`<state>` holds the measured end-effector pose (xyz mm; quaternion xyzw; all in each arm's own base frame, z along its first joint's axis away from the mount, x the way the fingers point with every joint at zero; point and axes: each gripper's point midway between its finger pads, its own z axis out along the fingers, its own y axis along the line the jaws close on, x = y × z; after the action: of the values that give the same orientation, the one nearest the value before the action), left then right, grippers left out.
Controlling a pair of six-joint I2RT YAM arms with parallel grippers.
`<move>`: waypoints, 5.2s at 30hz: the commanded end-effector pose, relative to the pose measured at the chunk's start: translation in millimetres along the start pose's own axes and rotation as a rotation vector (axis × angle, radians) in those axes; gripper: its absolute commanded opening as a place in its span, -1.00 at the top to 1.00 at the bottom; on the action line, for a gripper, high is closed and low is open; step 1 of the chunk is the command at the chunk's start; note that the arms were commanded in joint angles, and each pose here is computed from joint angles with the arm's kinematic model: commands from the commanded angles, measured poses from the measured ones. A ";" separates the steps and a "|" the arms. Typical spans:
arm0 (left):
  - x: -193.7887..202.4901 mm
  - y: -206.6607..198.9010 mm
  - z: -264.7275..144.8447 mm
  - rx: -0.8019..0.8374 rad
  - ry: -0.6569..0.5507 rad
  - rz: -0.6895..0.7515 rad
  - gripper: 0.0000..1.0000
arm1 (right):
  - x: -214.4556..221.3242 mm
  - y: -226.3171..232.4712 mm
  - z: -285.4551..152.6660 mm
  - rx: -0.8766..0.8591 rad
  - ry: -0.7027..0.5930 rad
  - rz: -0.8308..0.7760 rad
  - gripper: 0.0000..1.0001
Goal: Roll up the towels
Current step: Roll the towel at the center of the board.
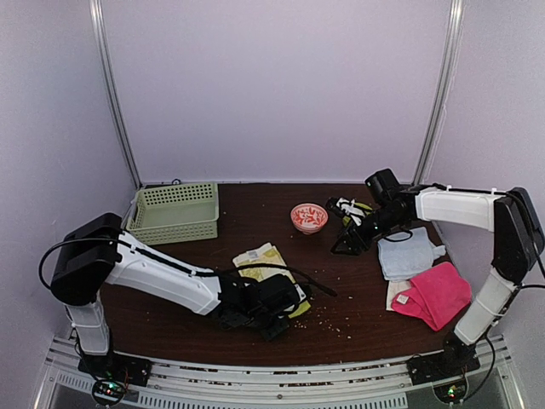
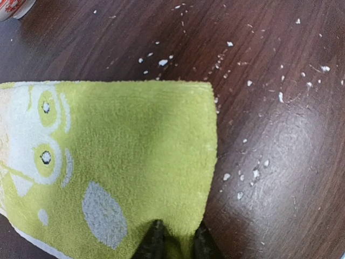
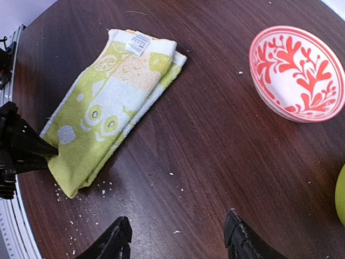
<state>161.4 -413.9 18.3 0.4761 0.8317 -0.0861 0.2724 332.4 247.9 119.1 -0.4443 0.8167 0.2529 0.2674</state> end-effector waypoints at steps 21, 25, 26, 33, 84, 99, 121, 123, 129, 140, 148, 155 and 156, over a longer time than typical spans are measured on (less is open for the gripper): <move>3.7 -26.8 -19.7 0.654 0.027 -0.205 1.00 | 70.3 153.6 0.5 -0.295 0.203 -0.610 -0.14; 2.7 -29.6 -22.5 0.755 0.048 -0.237 1.00 | 65.1 156.6 9.4 -0.271 0.197 -0.652 -0.16; 3.3 -29.7 -21.5 0.771 0.058 -0.245 1.00 | 62.4 158.8 13.4 -0.256 0.191 -0.672 -0.17; 7.2 -27.6 -15.0 0.852 0.108 -0.279 1.00 | 39.8 194.4 41.6 -0.172 0.160 -0.781 -0.19; -23.8 45.7 -136.6 0.023 -0.393 0.048 0.19 | 95.9 178.1 124.9 -0.655 0.679 0.000 1.00; -17.9 -5.4 -45.1 0.014 -0.156 0.297 0.26 | 100.7 172.1 133.7 -0.639 0.698 0.043 1.00; 2.1 14.2 -8.6 -0.104 -0.038 0.344 0.41 | 104.6 175.2 133.7 -0.662 0.693 0.049 1.00; 0.4 11.8 -8.5 -0.088 -0.043 0.342 0.50 | 104.2 175.4 133.7 -0.662 0.693 0.049 1.00; 6.0 9.2 -4.9 -0.046 -0.024 0.337 0.69 | 98.8 177.9 130.4 -0.679 0.680 0.041 1.00; -3.8 3.8 -23.9 0.158 -0.015 0.277 1.00 | -9.3 162.4 39.9 -0.661 0.399 -0.145 0.26; -12.9 5.9 -17.6 0.386 0.056 0.191 1.00 | -96.2 93.2 -44.3 -0.350 0.137 -0.077 0.30; -13.4 -1.3 -9.0 0.586 0.106 0.111 1.00 | -121.8 109.8 -112.7 -0.276 -0.107 -0.185 0.31; -13.8 -3.8 -9.9 0.616 0.107 0.103 1.00 | -119.8 121.4 -121.6 -0.310 -0.131 -0.221 0.30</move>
<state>180.7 -418.0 28.6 0.5785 0.7718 -0.2278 0.1337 279.7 298.2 288.9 -0.5351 0.7296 0.3487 0.2443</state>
